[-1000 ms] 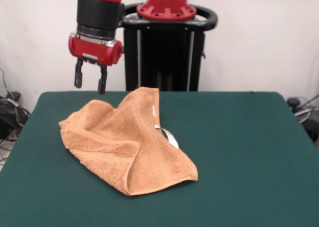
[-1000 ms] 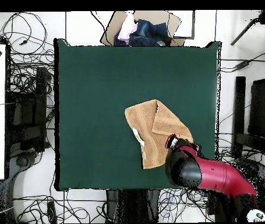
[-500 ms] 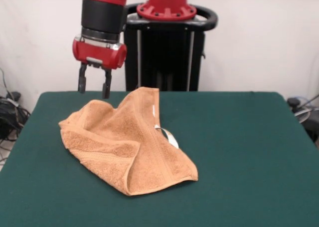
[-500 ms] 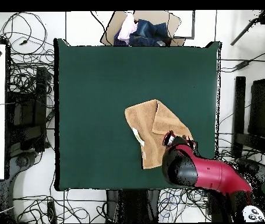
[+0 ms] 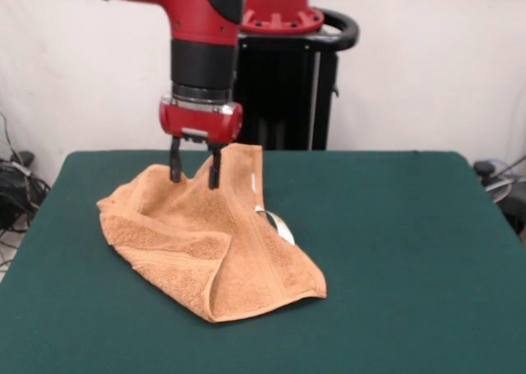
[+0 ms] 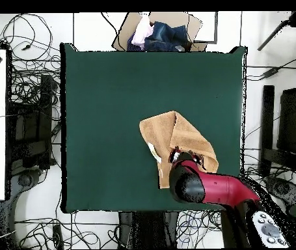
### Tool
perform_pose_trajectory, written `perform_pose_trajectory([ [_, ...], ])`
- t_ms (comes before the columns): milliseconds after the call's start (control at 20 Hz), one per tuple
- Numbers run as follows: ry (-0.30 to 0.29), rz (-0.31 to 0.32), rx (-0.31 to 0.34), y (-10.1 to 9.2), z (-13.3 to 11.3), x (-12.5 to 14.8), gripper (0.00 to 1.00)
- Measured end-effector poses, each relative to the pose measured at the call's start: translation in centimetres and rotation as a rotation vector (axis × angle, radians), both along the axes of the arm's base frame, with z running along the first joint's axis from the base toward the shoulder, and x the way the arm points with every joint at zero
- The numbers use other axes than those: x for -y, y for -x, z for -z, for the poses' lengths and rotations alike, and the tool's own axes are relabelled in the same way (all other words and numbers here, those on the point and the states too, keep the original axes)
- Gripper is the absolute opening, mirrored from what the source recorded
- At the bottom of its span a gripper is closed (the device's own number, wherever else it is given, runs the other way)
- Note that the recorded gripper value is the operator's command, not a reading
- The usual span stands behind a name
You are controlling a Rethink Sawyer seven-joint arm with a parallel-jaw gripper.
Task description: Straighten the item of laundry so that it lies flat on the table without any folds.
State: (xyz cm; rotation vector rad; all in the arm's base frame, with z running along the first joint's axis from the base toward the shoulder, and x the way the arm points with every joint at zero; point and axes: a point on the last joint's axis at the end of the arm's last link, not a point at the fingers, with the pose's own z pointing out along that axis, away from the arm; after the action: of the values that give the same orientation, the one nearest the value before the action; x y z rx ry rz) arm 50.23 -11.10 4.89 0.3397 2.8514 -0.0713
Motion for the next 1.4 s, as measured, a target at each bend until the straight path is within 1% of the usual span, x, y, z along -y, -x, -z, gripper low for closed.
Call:
perform_pose_trajectory([
  [50,-0.003,-0.004,0.001,0.0,0.3,-0.3,1.0],
  [150,-0.01,-0.031,0.006,0.5,1.7,-2.0,1.0],
  [250,-0.003,-0.052,0.017,0.7,2.3,-3.0,1.0],
  [300,0.009,-0.078,0.034,1.0,2.6,-4.1,1.0],
  [400,0.017,-0.096,0.05,1.2,2.7,-4.9,1.0],
  [450,0.026,-0.121,0.075,1.5,2.4,-6.0,1.0],
  [600,0.027,-0.131,0.082,1.9,2.0,-6.7,1.0],
  [850,0.026,-0.106,0.07,3.0,1.1,-5.9,1.0],
  [950,0.026,-0.086,0.055,3.8,0.5,-5.2,1.0],
  [1150,0.034,-0.069,0.036,4.8,-0.6,-4.7,1.0],
  [1350,0.05,-0.074,0.046,4.8,-1.4,-4.8,1.0],
  [1400,0.057,-0.077,0.06,4.6,-2.2,-4.8,1.0],
])
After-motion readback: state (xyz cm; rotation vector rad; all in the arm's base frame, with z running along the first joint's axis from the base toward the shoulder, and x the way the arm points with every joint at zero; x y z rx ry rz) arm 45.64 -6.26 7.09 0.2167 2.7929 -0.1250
